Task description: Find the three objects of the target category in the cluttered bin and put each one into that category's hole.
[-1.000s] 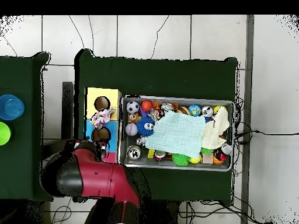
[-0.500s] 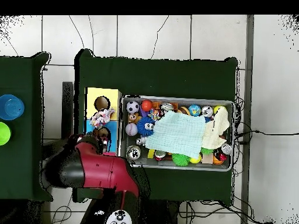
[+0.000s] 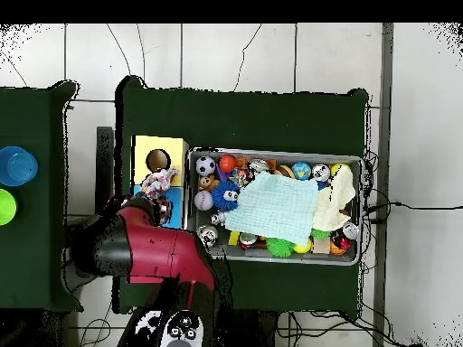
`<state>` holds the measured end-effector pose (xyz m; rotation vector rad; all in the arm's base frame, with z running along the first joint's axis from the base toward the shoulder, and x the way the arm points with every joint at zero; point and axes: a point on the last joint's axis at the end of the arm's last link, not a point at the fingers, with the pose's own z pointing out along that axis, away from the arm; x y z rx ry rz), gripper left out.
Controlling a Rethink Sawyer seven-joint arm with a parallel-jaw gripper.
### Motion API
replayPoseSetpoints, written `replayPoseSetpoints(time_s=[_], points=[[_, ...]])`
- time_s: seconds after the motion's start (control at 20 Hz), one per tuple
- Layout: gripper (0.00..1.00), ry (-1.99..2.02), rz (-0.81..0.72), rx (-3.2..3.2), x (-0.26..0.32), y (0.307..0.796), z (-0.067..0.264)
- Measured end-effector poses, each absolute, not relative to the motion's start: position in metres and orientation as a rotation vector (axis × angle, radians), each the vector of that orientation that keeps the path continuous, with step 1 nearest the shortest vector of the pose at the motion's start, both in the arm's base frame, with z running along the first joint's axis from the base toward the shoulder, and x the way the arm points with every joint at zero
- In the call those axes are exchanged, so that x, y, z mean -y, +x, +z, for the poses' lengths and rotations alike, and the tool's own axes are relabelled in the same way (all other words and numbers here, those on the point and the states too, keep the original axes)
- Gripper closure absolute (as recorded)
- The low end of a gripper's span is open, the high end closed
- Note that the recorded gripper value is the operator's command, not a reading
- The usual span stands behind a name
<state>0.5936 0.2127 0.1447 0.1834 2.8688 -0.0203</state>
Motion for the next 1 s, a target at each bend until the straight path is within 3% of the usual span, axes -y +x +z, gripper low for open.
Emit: replayPoseSetpoints(time_s=[0.3, 0.35, 1.0], points=[[0.00, 0.195, -0.016, -2.868, -0.2130, 0.5954, 0.1441], [1.00, 0.195, -0.016, -2.869, -0.2129, 0.5952, 0.1435], [1.00, 0.203, -0.017, -2.864, -0.2101, 0.5968, 0.1436]])
